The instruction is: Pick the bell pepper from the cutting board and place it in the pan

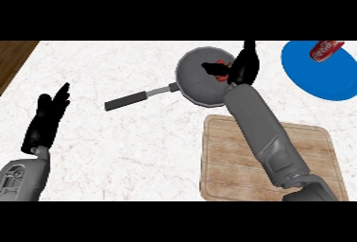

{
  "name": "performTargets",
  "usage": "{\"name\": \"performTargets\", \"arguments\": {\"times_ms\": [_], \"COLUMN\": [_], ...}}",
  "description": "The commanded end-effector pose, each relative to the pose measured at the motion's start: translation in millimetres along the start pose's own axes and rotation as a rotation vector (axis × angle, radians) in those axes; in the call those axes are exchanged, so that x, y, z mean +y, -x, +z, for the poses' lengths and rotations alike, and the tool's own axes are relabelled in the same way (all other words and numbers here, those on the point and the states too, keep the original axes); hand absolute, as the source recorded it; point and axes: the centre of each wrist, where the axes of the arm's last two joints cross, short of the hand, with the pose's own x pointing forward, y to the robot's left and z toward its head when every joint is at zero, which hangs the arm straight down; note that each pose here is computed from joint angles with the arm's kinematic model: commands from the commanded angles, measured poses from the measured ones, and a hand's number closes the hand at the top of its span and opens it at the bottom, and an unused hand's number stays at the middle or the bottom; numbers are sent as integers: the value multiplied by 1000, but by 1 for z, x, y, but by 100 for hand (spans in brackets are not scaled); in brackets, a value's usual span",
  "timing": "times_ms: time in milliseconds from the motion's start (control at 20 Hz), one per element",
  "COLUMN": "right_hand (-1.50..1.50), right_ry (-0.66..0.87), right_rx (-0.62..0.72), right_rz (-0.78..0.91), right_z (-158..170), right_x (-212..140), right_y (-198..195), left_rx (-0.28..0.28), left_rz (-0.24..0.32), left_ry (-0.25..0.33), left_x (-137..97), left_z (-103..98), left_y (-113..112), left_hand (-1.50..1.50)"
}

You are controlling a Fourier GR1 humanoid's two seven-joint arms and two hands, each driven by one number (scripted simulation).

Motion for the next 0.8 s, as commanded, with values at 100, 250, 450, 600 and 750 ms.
{"name": "performTargets", "arguments": {"times_ms": [100,250,450,600,750], "right_hand": [-150,-150,-150,-150,-150], "right_ry": [156,170,225,254,242], "right_rx": [-14,15,77,62,42], "right_rz": [-97,-133,-157,-172,-174], "right_z": [-4,-6,-8,-7,-3], "right_x": [0,-3,-3,-14,-32], "right_y": [-8,-2,-2,21,50], "left_rx": [16,28,56,91,109], "left_rz": [-2,4,25,30,11], "left_ry": [-16,-38,-52,-95,-98], "left_x": [4,9,7,33,28], "left_z": [-2,7,4,17,29], "left_y": [6,15,23,34,40], "left_hand": [0,0,0,0,0]}}
